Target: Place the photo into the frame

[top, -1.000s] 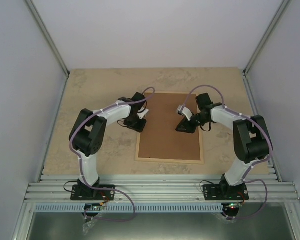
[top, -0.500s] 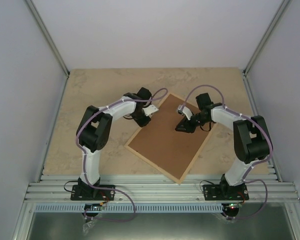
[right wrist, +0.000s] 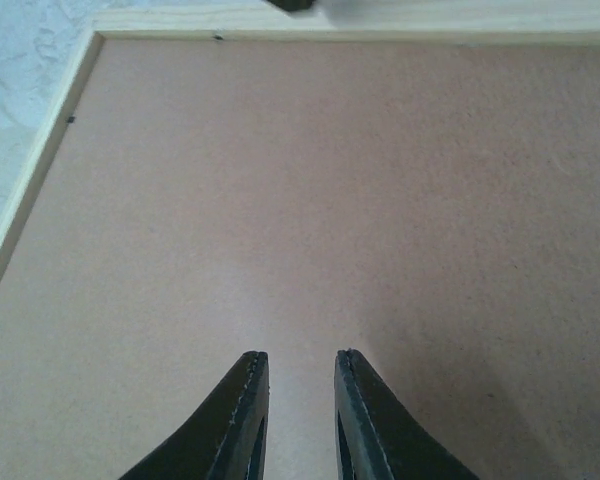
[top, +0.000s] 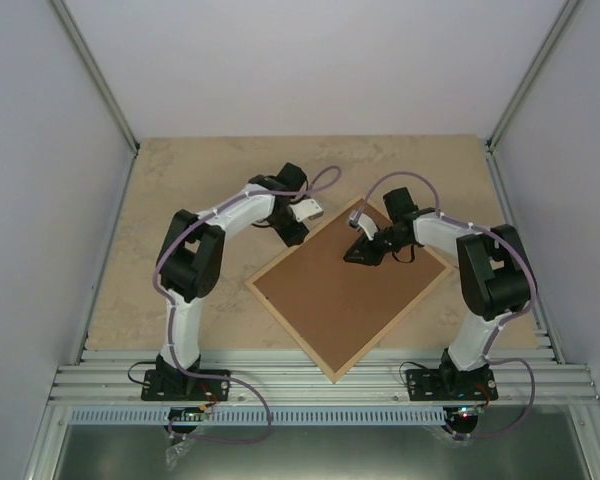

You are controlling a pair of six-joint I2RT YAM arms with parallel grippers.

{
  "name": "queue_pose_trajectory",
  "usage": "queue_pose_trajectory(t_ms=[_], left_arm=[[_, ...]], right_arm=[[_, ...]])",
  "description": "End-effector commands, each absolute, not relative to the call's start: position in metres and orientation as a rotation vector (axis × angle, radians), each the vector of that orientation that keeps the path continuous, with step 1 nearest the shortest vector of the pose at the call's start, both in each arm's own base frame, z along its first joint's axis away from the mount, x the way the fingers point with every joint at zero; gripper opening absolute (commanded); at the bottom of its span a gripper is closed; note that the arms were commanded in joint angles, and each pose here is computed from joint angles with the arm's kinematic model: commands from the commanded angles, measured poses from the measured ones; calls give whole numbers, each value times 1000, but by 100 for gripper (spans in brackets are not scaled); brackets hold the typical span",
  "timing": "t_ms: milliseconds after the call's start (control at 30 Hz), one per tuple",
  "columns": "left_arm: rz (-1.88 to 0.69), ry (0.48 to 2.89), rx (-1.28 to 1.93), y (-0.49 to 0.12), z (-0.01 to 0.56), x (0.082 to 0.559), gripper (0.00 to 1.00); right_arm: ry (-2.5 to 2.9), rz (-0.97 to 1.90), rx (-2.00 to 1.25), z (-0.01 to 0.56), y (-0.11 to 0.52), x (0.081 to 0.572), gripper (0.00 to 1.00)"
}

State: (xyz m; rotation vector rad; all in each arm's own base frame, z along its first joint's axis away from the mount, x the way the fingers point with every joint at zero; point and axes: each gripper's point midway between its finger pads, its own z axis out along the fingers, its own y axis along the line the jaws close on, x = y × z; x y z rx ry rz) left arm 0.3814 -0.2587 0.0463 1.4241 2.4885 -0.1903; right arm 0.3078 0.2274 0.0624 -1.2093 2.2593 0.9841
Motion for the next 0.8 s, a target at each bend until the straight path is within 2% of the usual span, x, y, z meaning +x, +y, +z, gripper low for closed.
queue_pose_trajectory(t_ms=[0,233,767], left_arm=[[-217,2587,1260,-231,70,376,54],[-63,2660,1116,-202,67,374,55],[-138,2769,1194,-204,33,340,51]], right_arm=[[2292,946,-1148,52,230,327,21],[2446,916,-1079,17,222,328,21],[2549,882,-1046,-9,210,319,21]])
